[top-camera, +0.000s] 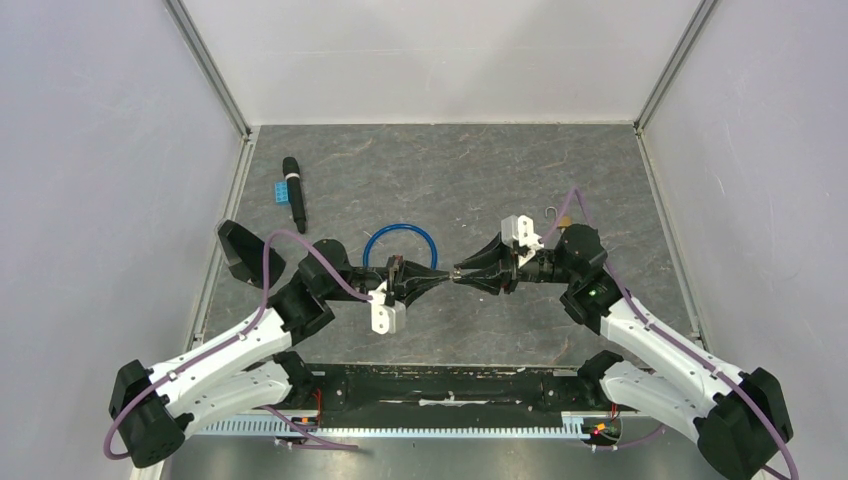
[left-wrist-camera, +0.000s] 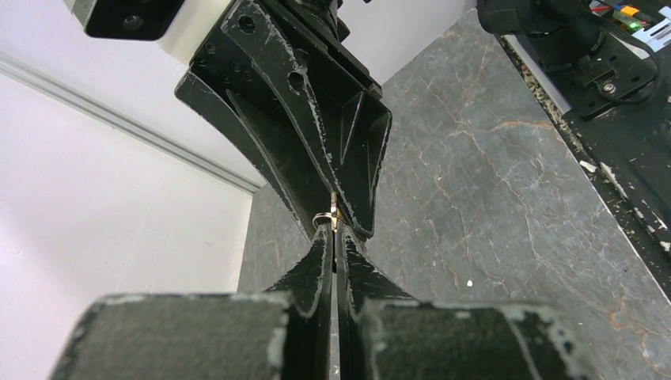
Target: Unlock with the key
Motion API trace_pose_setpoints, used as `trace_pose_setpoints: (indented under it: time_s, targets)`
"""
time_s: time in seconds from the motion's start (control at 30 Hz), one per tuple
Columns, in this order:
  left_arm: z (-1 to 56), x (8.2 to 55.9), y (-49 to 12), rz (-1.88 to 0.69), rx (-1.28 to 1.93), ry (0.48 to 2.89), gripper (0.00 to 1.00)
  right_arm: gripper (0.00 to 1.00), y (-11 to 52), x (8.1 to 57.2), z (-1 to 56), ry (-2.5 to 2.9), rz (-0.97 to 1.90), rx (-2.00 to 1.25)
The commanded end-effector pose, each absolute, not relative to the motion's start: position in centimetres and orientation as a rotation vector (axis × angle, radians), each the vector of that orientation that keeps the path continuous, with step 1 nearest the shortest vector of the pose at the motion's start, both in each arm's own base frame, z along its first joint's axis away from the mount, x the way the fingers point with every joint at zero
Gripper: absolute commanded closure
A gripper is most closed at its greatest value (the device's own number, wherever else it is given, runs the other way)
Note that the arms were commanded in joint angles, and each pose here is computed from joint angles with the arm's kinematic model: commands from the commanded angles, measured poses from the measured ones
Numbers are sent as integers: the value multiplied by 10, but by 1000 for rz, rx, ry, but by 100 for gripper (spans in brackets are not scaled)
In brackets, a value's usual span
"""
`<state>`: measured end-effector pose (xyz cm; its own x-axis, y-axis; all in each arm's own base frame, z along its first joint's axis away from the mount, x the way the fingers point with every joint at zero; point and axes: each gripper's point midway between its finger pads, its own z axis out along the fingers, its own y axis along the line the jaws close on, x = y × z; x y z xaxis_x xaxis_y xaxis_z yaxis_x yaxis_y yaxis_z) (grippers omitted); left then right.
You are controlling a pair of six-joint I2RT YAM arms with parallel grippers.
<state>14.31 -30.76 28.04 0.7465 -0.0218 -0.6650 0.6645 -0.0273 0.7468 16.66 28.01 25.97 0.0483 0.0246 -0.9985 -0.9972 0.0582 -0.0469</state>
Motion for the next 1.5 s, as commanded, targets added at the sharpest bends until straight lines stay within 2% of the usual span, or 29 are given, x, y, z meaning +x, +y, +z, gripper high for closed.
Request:
trace_pose_setpoints:
  time_s: [0.0, 0.27, 0.57, 0.8, 0.93, 1.0, 1.07, 1.1, 1.23, 1.43, 1.47]
  targets:
    - [300, 133, -312, -669, 1493, 516, 98, 68, 280, 169, 276, 1089, 1078, -1167]
    - [296, 134, -314, -695, 1492, 549, 98, 65, 280, 159, 285, 1043, 1092, -1187]
    - [297, 135, -316, -734, 1480, 594, 98, 68, 279, 158, 290, 1020, 1080, -1188]
    - [293, 135, -318, -786, 1473, 648, 98, 79, 279, 157, 294, 1009, 1078, -1191]
    - [293, 137, -319, -821, 1450, 708, 98, 91, 279, 156, 295, 1003, 1079, -1193]
    - [293, 139, -319, -837, 1435, 741, 98, 100, 279, 157, 296, 1005, 1074, -1189]
    - [295, 142, -320, -862, 1396, 800, 98, 100, 279, 160, 295, 1016, 1062, -1182]
    - [298, 145, -319, -880, 1359, 848, 96, 100, 279, 163, 295, 1024, 1051, -1173]
    - [307, 156, -316, -944, 1204, 1023, 74, 100, 277, 176, 291, 1066, 991, -1137]
    - [334, 166, -307, -1084, 891, 1182, 48, 100, 274, 199, 280, 1140, 884, -1099]
    - [340, 170, -303, -1121, 790, 1231, 47, 100, 273, 204, 278, 1155, 855, -1092]
